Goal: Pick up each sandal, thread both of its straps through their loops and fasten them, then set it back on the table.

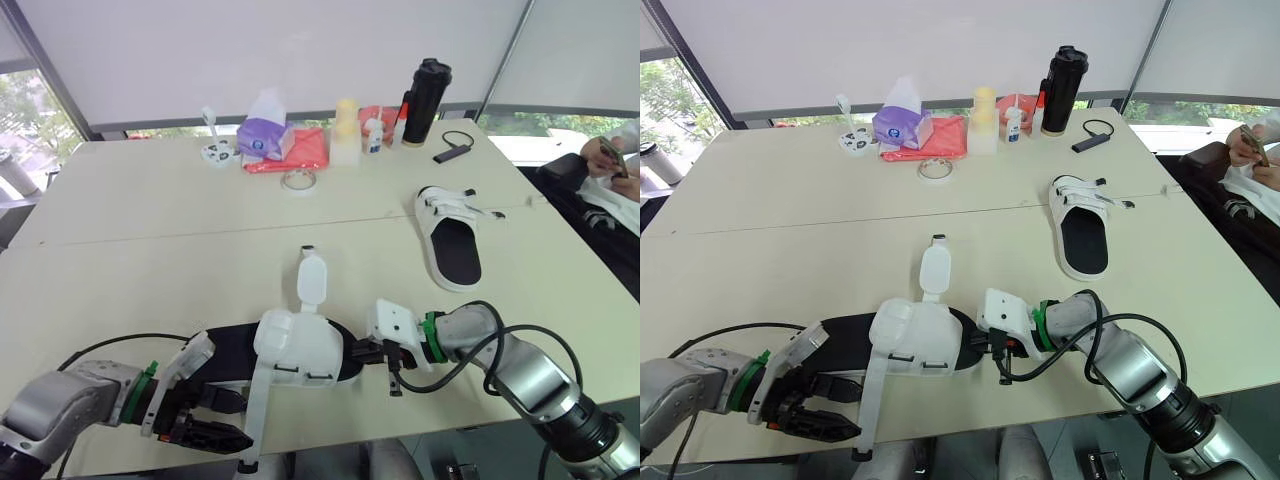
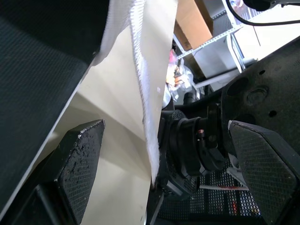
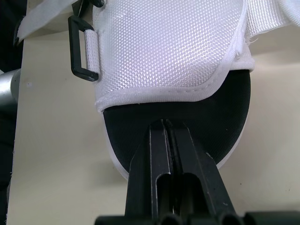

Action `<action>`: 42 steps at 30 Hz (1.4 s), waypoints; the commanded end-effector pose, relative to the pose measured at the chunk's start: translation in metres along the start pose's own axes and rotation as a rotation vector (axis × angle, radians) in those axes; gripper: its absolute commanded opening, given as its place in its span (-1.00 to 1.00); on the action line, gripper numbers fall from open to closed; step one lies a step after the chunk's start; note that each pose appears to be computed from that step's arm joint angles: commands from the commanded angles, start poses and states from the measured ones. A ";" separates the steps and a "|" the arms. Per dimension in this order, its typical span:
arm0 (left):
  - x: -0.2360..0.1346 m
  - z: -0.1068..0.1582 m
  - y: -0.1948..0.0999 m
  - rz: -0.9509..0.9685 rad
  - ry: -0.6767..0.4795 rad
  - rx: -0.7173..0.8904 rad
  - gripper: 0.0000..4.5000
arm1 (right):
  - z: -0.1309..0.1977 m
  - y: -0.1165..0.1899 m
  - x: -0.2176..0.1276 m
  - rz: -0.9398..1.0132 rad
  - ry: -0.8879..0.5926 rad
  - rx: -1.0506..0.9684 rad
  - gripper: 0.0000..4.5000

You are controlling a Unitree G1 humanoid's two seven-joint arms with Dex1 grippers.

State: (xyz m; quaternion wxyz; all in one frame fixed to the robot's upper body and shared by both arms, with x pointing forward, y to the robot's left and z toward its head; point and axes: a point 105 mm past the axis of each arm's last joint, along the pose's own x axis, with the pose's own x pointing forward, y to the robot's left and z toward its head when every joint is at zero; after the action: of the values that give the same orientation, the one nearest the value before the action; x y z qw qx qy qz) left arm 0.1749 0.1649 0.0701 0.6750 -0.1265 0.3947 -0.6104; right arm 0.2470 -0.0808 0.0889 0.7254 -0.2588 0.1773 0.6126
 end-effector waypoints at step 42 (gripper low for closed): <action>0.007 0.102 -0.003 -0.056 -0.327 0.066 -0.98 | -0.009 0.001 0.005 -0.004 0.040 0.023 -1.00</action>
State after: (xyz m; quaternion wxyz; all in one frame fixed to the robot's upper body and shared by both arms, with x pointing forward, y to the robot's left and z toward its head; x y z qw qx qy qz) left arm 0.2397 0.1249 0.1263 0.7144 -0.2046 0.2724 -0.6112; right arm 0.2465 -0.0779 0.0875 0.7246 -0.2614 0.1763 0.6128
